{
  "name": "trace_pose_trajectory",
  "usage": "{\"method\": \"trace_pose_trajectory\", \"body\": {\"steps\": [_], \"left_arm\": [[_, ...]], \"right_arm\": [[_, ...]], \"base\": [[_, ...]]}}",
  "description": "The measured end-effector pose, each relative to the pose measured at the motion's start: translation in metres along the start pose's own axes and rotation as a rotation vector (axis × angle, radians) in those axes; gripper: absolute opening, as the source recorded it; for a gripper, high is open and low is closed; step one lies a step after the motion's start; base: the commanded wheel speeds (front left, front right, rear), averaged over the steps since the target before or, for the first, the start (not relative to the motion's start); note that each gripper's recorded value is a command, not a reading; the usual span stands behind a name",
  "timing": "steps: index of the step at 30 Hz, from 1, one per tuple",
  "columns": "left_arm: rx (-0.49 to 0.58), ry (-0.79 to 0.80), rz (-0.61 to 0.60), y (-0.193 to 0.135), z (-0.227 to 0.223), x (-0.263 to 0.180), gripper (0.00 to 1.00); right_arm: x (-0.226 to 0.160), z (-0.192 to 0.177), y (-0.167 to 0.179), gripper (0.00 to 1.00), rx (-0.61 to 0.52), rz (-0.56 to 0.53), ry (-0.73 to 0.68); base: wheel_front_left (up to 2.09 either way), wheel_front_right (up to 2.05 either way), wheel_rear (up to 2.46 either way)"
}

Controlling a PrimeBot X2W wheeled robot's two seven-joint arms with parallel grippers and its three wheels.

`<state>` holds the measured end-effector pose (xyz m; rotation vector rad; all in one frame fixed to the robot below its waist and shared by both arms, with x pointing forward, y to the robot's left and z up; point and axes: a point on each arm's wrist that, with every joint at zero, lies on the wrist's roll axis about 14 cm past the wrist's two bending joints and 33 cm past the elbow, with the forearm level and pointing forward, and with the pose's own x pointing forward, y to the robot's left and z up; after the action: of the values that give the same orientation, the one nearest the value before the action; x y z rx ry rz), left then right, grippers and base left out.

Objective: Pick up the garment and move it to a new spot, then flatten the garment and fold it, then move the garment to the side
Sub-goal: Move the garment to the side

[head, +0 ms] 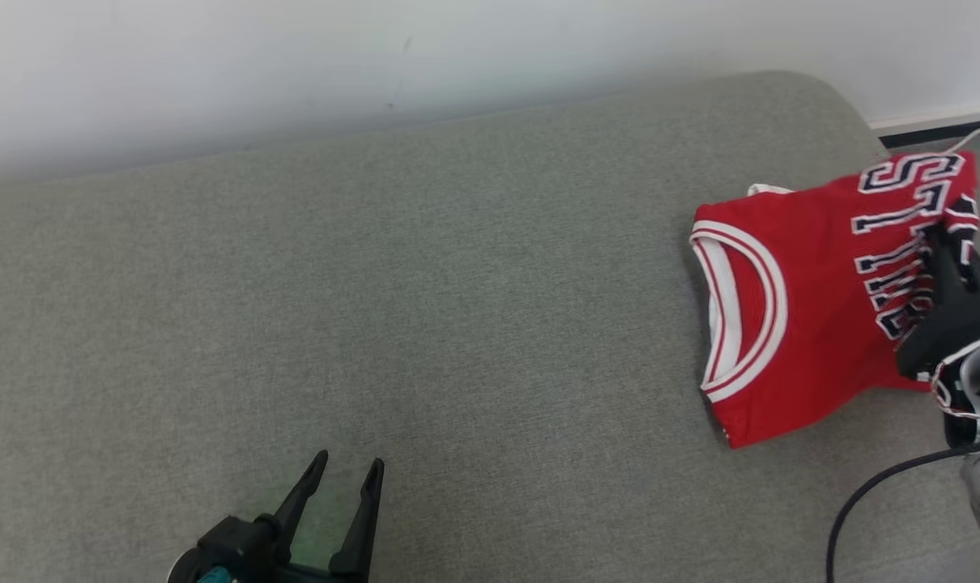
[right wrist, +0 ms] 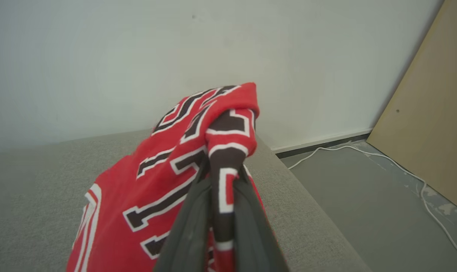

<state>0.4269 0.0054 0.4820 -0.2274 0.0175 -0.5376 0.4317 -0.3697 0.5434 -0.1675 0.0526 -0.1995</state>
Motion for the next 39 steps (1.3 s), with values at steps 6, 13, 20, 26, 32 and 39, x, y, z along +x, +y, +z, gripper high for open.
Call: {"method": "trace_pose_trajectory", "body": {"steps": [6,13,20,26,32,39], "left_arm": [[0.016,0.010,0.021,0.011,-0.003,-0.001,1.00],[0.027,0.009,0.081,0.032,-0.001,-0.010,1.00],[0.045,-0.015,0.133,0.042,0.011,-0.028,1.00],[0.083,-0.038,0.200,0.057,0.024,-0.047,1.00],[0.121,-0.063,0.286,0.073,0.036,-0.072,1.00],[0.163,-0.099,0.387,0.088,0.051,-0.099,1.00]], "right_arm": [[0.010,-0.009,-0.040,1.00,-0.027,-0.129,0.046],[0.023,-0.005,-0.029,1.00,-0.080,-0.150,0.010],[0.014,0.000,0.055,1.00,-0.083,0.021,-0.057],[-0.009,0.001,0.111,1.00,-0.030,0.162,-0.094],[-0.037,-0.002,0.154,1.00,0.041,0.262,-0.112],[-0.059,0.000,0.185,1.00,0.110,0.325,-0.126]], "base": [[0.00,0.00,0.00],[0.00,0.00,0.00],[0.00,0.00,0.00],[0.00,0.00,0.00],[0.00,0.00,0.00],[0.00,0.00,0.00]]}}
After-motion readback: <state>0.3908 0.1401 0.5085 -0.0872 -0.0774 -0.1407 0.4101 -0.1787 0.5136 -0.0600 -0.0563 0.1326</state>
